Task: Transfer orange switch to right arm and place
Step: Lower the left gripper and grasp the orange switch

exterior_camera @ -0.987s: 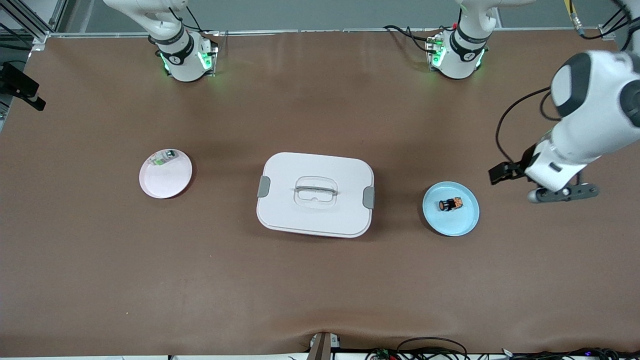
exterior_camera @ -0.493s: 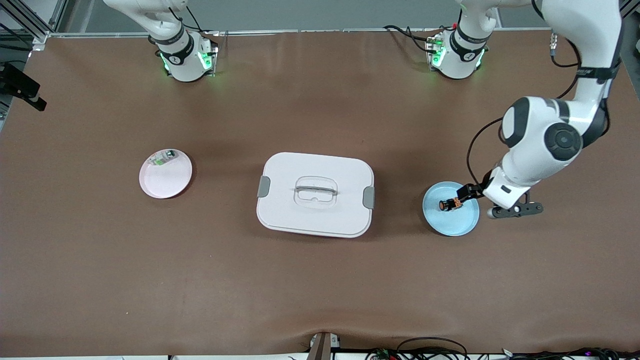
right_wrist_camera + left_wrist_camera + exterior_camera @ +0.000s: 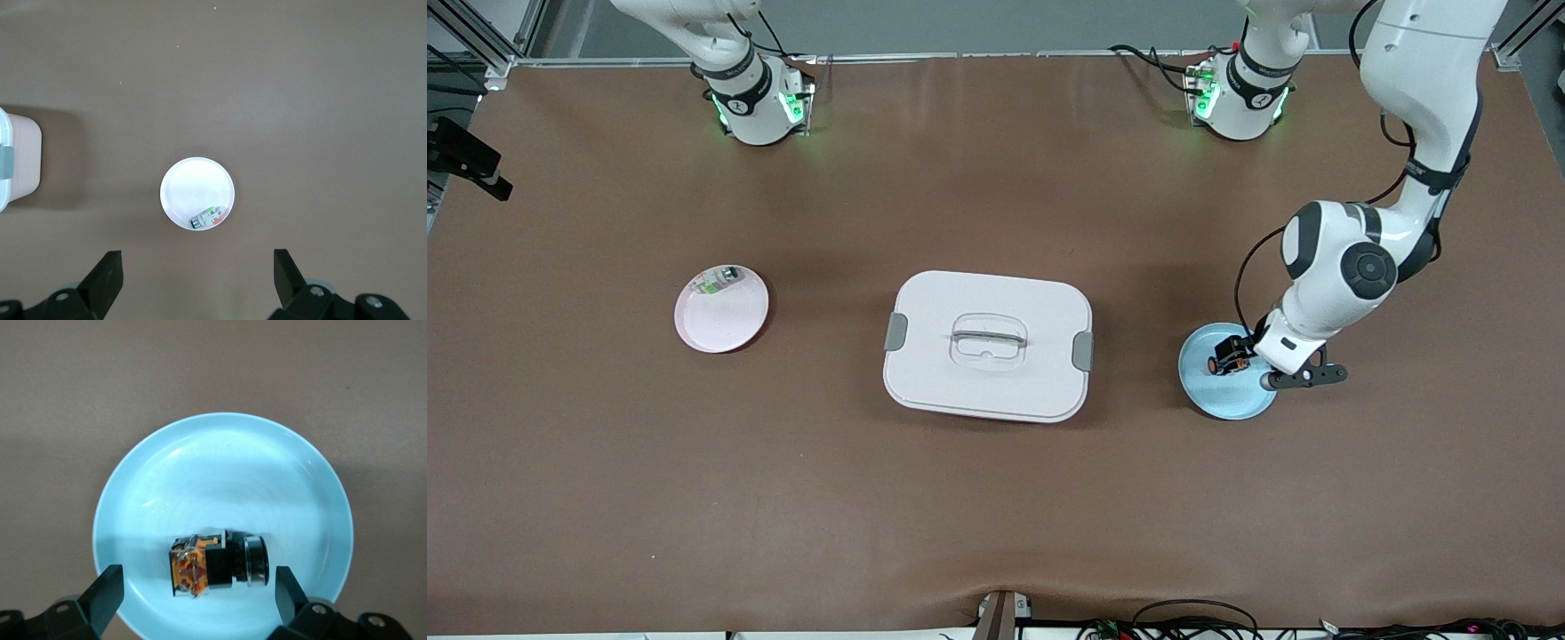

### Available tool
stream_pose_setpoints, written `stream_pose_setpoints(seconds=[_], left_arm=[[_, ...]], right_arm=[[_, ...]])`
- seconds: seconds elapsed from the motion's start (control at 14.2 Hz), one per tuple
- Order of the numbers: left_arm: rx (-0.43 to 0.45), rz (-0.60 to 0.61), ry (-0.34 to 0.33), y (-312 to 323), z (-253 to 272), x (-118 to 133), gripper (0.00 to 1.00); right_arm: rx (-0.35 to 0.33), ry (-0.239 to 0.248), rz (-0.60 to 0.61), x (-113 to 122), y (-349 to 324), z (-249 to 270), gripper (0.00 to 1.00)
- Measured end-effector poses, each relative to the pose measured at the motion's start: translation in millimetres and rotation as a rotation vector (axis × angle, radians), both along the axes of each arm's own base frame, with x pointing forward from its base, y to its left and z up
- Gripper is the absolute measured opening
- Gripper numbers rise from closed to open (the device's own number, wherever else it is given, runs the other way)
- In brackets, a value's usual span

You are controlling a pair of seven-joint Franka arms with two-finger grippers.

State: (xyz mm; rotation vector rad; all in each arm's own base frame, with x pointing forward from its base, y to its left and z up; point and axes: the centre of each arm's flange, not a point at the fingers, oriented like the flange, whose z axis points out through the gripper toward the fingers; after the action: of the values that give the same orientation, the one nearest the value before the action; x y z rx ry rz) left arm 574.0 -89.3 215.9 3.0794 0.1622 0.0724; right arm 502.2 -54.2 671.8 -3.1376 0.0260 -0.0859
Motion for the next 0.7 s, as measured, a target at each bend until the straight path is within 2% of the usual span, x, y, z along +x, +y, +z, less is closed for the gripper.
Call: stream_pose_setpoints(seconds=[0.28,0.56,0.7], left_arm=[[-0.013,0.001,-0.017,-7,-29,-1,1.00],[-0.018,0.011,-0.021,-12,-34,-2,1.00],[-0.018,0.011,-0.021,-12,-34,-2,0.87]], right_arm=[[0.000,0.009,0.005,3,3,-5,1.00],[0.003,0.043,0.000,13,-1,-21,1.00],[0.004,0.058,0.000,16,-1,-27,1.00]])
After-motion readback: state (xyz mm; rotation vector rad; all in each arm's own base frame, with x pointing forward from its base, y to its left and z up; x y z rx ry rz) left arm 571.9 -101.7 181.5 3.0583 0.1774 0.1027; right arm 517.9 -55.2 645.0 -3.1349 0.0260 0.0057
